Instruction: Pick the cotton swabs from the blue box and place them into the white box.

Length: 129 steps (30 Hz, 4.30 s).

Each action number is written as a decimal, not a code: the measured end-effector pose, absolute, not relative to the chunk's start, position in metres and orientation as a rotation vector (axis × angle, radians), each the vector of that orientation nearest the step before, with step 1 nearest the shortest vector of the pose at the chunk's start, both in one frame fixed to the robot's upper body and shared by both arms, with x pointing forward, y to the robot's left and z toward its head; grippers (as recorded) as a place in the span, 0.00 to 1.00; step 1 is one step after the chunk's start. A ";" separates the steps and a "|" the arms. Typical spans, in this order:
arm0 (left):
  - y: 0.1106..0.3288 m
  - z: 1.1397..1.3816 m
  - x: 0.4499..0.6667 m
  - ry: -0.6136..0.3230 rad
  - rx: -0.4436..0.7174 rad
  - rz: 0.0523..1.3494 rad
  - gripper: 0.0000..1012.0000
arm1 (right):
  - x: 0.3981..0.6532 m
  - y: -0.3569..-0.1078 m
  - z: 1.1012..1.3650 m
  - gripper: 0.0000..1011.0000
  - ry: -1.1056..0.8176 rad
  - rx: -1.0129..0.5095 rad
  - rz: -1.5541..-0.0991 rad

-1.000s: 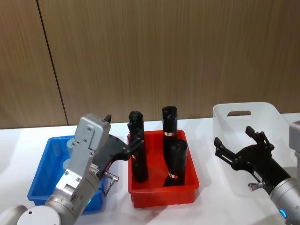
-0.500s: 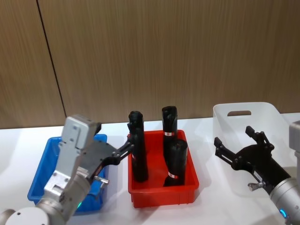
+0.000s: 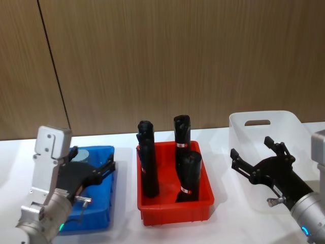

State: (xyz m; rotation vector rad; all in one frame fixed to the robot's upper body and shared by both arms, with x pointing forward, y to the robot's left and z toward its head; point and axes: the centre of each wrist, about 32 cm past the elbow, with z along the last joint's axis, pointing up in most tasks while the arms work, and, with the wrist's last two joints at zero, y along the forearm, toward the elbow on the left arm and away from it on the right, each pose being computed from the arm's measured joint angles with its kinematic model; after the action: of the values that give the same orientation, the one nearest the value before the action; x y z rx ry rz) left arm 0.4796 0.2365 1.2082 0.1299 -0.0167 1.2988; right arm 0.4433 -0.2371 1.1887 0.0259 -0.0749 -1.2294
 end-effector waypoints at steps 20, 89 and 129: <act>0.259 1.209 0.481 0.172 0.273 1.440 0.99 | 0.443 -0.237 1.189 0.99 -0.075 0.026 -1.229; 0.278 1.172 0.575 0.384 0.381 1.400 0.99 | 0.443 -0.237 1.189 0.99 -0.075 0.026 -1.229; 0.277 1.197 0.573 0.219 0.310 1.320 0.66 | 0.443 -0.237 1.189 0.99 -0.075 0.026 -1.229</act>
State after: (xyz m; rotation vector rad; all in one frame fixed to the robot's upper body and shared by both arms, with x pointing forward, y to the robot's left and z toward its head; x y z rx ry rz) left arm 0.5727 0.2773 1.1969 0.3099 0.2194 1.3203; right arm 0.4433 -0.2371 1.1887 0.0260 -0.0749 -1.2295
